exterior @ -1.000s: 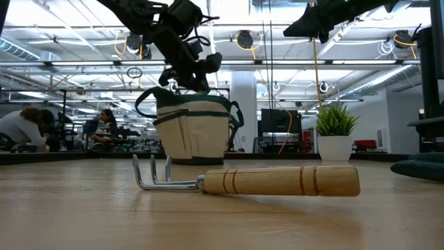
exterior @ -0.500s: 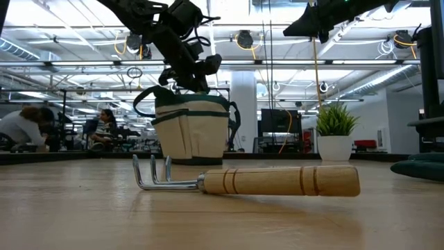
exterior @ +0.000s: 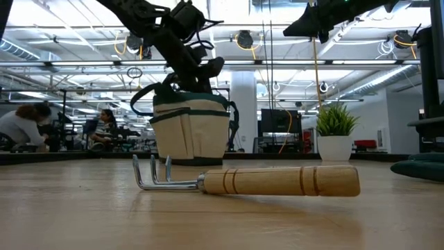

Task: Pick & Place Garden tools in Gardening bag
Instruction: Put the top hand rake into the gardening bag

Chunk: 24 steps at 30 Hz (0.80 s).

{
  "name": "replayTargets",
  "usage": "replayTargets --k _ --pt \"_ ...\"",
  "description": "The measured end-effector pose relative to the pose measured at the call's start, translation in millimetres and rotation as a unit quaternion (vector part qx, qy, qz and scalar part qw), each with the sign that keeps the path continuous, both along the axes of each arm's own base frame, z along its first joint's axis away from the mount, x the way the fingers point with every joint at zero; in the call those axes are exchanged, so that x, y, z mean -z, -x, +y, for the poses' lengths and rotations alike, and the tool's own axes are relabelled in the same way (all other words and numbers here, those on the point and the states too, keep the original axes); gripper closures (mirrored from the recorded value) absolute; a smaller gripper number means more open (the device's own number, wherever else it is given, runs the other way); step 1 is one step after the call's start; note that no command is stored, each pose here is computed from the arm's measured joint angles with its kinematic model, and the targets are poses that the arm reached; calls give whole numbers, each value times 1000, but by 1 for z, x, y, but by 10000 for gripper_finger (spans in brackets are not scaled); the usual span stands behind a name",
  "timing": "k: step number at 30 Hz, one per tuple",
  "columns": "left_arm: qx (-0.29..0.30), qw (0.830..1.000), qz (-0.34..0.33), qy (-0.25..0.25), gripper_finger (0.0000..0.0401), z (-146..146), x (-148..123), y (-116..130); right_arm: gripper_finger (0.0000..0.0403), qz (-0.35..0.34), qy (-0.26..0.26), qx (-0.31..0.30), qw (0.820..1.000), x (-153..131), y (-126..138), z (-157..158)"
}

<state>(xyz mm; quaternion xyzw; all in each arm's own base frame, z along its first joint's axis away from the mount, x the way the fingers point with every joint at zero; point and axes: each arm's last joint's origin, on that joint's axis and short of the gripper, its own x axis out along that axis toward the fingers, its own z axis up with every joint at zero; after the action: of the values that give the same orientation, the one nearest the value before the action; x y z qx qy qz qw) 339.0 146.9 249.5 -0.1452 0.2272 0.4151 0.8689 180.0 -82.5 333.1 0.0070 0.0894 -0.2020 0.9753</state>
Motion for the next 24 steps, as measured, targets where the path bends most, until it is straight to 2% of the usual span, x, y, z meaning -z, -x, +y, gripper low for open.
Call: replayTargets --k 5,10,16,24 --pt "10 1000 0 10 237 -1 2 0 403 0 0 0 1000 0 0 0" --pt "13 1000 0 9 200 -1 1 0 403 0 0 0 1000 0 0 0" --pt "23 1000 -12 -12 183 -4 -18 8 403 0 0 0 1000 0 0 0" --pt "19 997 -41 -58 183 -7 -48 22 403 0 0 0 1000 0 0 0"
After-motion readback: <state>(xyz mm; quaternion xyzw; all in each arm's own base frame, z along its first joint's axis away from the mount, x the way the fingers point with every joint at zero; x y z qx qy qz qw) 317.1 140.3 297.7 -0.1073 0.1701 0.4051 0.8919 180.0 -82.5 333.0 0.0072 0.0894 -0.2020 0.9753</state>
